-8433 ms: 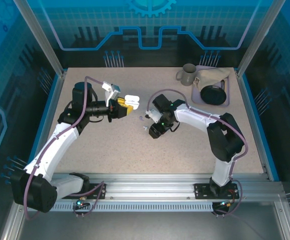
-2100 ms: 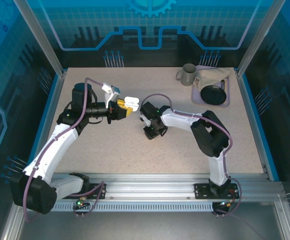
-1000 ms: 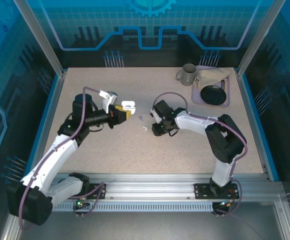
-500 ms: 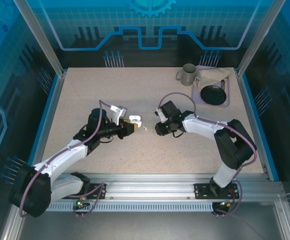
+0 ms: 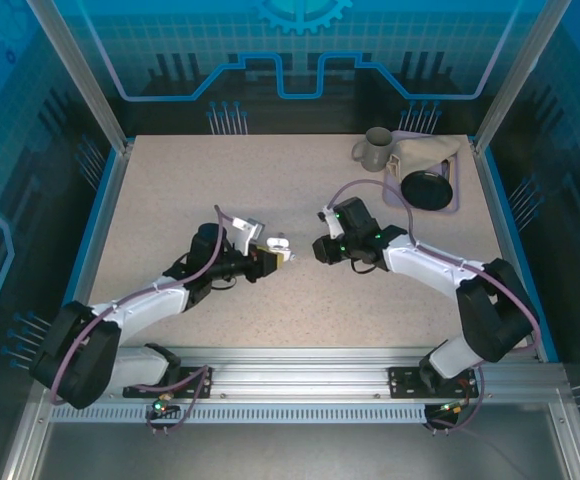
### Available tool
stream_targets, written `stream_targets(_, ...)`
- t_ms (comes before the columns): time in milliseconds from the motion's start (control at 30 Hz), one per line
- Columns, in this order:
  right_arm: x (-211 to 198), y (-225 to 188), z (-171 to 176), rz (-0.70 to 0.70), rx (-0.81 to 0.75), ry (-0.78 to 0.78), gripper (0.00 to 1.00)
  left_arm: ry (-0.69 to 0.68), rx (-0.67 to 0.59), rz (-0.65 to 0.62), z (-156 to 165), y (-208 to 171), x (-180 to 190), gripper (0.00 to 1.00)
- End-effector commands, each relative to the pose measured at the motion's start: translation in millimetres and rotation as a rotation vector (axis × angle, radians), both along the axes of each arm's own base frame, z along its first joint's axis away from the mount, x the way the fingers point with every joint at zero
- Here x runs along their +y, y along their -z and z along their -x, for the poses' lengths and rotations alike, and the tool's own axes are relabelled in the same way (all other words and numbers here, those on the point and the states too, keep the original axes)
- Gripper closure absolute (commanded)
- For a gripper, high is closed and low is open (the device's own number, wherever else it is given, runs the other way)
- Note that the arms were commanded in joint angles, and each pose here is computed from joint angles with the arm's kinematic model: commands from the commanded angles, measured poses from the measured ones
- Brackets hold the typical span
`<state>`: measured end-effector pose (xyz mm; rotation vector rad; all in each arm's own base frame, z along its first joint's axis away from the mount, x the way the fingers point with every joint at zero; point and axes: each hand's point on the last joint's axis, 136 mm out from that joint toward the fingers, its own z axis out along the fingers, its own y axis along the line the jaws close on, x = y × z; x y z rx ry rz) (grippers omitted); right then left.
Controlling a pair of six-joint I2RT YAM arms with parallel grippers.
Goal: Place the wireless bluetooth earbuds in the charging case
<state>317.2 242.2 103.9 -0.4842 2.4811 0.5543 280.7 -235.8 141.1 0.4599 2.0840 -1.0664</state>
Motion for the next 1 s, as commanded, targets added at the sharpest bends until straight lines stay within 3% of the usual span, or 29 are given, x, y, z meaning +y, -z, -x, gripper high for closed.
stream_targets(0, 5.3, -20.9, -0.1, -0.079, -0.03, -0.003, 0.72, 0.009, -0.027, 0.018, -3.1, -4.0, -7.5, 1.0)
stream_targets(433, 21.1, -68.9, 3.1, -0.2, -0.105, -0.037, 0.71, 0.049, -0.022, 0.045, -2.3, -6.1, -25.5, 1.0)
stream_targets(967, 45.7, -103.3, 16.1, -0.205, -0.191, -0.074, 0.71, 0.061, -0.072, 0.082, 2.4, -32.3, -29.5, 1.0)
